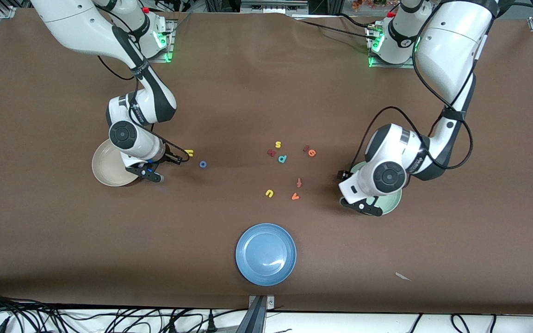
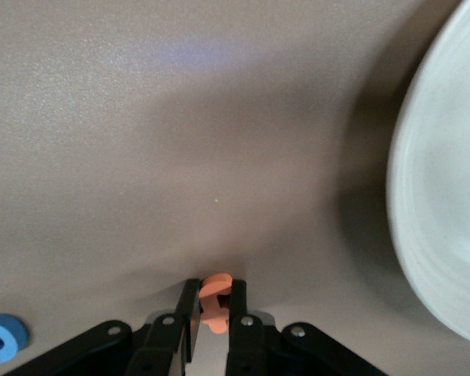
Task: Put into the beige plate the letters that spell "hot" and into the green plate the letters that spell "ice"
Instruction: 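Release teal c onto the green plate with the left gripper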
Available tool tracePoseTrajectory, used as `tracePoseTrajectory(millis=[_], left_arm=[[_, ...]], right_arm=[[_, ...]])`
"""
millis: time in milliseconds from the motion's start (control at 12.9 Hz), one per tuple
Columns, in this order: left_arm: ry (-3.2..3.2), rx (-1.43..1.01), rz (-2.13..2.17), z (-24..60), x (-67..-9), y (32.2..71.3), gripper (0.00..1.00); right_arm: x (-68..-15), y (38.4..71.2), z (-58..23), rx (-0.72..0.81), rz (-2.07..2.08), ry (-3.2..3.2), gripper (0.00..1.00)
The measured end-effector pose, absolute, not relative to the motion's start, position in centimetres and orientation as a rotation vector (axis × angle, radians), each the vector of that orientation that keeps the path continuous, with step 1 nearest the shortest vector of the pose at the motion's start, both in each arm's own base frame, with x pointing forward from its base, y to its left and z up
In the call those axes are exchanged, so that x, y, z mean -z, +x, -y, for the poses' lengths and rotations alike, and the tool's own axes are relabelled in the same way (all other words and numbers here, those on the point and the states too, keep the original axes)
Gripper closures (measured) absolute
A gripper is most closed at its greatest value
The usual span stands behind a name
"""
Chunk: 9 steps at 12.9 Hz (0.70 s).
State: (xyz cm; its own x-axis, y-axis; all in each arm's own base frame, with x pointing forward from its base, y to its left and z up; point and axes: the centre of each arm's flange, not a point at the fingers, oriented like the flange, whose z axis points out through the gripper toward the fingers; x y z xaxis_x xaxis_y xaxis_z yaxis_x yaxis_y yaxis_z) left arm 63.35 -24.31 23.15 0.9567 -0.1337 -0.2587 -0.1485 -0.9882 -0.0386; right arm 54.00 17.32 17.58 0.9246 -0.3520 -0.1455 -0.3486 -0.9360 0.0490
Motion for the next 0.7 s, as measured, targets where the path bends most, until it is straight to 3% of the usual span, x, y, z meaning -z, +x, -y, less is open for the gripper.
tracePoseTrajectory(millis=[387,696], left_arm=[[-3.014,-0.449,0.471,31.1,-23.3,60.2,0.00],[-2.969,-0.601,0.823,32.3,-22.3,58.7,0.02]], right_arm=[[-18.4,54.6,-17.2,0.269,0.559,3.043,0.81],[-22.7,57.2,-14.8,0.312,0.531,3.007,0.81]])
